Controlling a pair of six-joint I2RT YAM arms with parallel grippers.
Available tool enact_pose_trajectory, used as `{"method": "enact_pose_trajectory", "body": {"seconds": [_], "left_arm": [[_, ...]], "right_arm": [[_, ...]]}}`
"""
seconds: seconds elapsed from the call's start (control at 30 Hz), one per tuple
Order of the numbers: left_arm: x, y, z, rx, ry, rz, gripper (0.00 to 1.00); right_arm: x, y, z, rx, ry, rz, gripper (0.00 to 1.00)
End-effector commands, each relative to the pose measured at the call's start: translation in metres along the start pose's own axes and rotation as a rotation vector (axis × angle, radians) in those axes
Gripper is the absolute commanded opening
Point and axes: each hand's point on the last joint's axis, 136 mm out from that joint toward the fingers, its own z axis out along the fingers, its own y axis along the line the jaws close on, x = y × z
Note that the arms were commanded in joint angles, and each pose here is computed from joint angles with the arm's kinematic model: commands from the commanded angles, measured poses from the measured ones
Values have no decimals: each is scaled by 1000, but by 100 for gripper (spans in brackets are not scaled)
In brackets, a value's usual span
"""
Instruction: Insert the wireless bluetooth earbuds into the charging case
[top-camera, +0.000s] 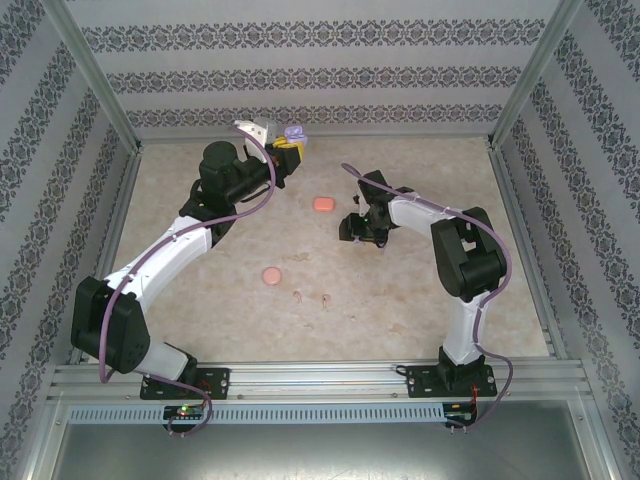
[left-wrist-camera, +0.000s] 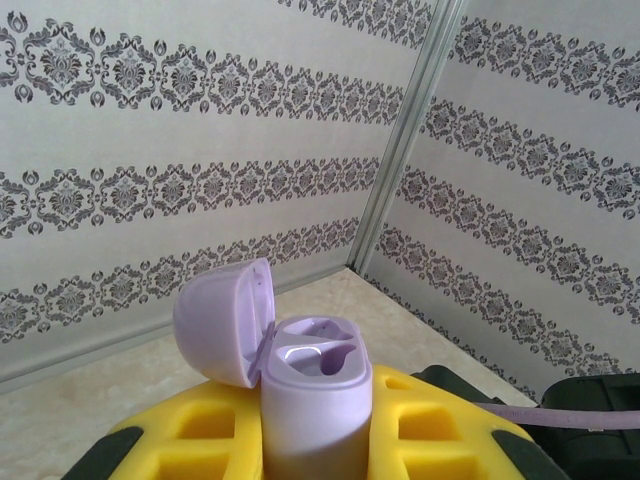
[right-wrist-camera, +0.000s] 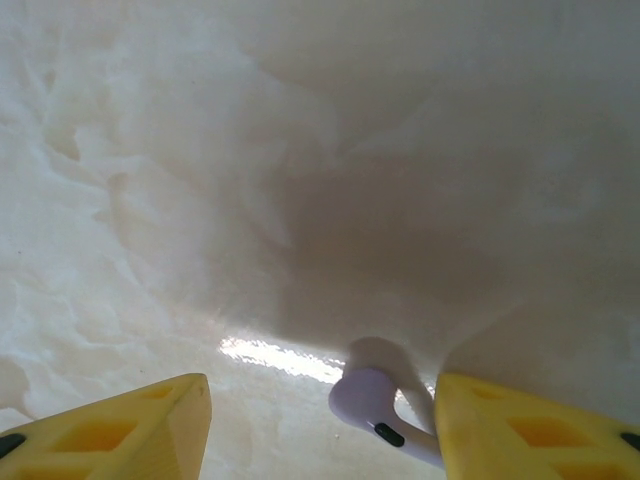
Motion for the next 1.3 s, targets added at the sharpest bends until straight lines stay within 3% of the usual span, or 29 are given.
{"method": "enact_pose_trajectory", "body": {"seconds": [0.0, 0.3, 0.5, 0.83, 1.27], "left_arm": [[-10, -3, -2, 8, -42, 12, 0], [-12, -3, -1, 10, -41, 10, 0], [-10, -4, -1, 16, -36, 11, 0], [-15, -8, -2, 26, -31, 34, 0], [-18, -9, -3, 30, -36, 41, 0]], "right_arm": [[7, 11, -14, -19, -14, -5, 61], [4, 21, -26, -25, -39, -12, 60], [-10, 12, -33, 64, -76, -44, 60], [-9, 3, -21, 124, 40, -207, 55], [-1, -3, -3, 177, 110, -251, 52]]}}
